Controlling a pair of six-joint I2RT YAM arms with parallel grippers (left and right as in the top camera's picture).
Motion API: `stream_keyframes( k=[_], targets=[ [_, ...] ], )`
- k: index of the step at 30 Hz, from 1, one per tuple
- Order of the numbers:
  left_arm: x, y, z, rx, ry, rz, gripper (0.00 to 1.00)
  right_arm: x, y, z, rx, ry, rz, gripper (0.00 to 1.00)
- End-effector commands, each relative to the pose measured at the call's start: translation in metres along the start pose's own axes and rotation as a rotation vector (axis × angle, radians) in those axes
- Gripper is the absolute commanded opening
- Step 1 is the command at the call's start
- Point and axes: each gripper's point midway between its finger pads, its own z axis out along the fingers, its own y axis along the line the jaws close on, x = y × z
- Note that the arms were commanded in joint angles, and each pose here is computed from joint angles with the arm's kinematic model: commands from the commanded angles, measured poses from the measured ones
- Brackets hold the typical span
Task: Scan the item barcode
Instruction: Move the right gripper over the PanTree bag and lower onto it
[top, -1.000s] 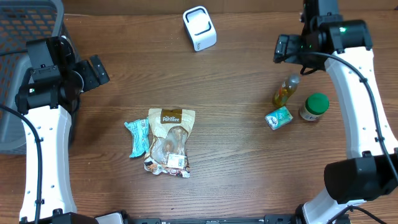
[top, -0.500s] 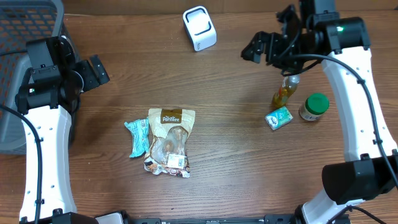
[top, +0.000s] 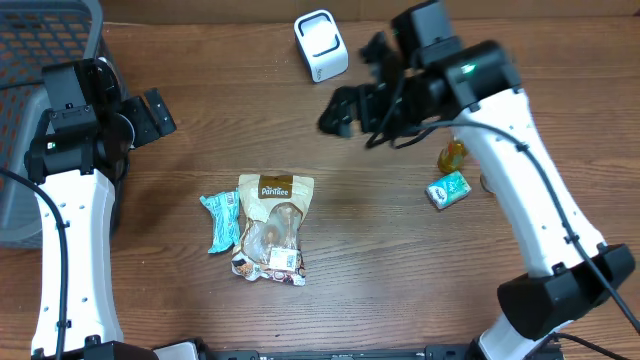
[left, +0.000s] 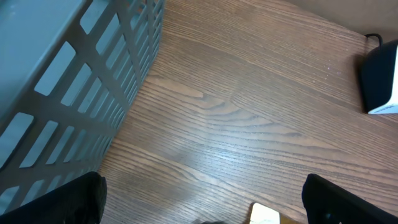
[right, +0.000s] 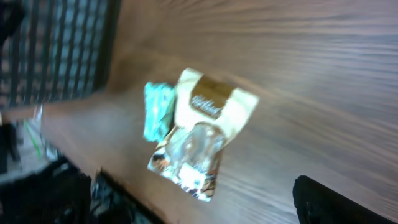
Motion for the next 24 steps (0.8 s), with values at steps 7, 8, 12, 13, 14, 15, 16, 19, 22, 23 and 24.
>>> stream_keyframes(
  k=[7, 8, 12, 13, 14, 15, 16, 19, 22, 23, 24],
  targets=[
    [-0.009, -0.003, -0.007, 0.008, -0.027, 0.021, 1.0, 0.021, 0.089, 0.01, -0.123, -0.012, -0.216, 1.0],
    [-0.009, -0.003, -0.007, 0.008, -0.027, 0.021, 0.99, 0.024, 0.095, 0.012, -0.131, -0.01, -0.231, 1.0],
    [-0.009, -0.003, -0.007, 0.008, -0.027, 0.021, 1.0, 0.032, 0.116, 0.018, -0.16, -0.005, -0.271, 1.0],
    [-0.009, -0.003, -0.007, 0.008, -0.027, 0.021, 1.0, 0.034, 0.12, 0.019, -0.166, -0.003, -0.255, 0.98],
    [-0.009, -0.003, -0.007, 0.008, -0.027, 0.021, 1.0, 0.036, 0.124, 0.02, -0.171, 0.001, -0.234, 0.95],
    [-0.009, -0.003, -0.007, 0.008, -0.027, 0.021, 1.0, 0.037, 0.127, 0.023, -0.175, 0.004, -0.222, 0.92],
    [-0.009, -0.003, -0.007, 0.008, -0.027, 0.021, 1.0, 0.039, 0.129, 0.026, -0.171, 0.006, -0.212, 0.9],
    [-0.009, -0.003, -0.007, 0.008, -0.027, 0.021, 0.99, 0.044, 0.115, 0.048, -0.045, -0.013, -0.124, 0.83],
    [-0.009, -0.003, -0.007, 0.008, -0.027, 0.021, 1.0, 0.05, 0.097, 0.065, 0.067, -0.026, -0.051, 0.79],
    [-0.009, -0.003, -0.007, 0.008, -0.027, 0.021, 0.99, 0.054, 0.093, 0.071, 0.089, -0.021, -0.039, 0.78],
    [-0.009, -0.003, -0.007, 0.008, -0.027, 0.021, 0.99, 0.058, 0.089, 0.077, 0.104, -0.015, -0.029, 0.77]
  ],
)
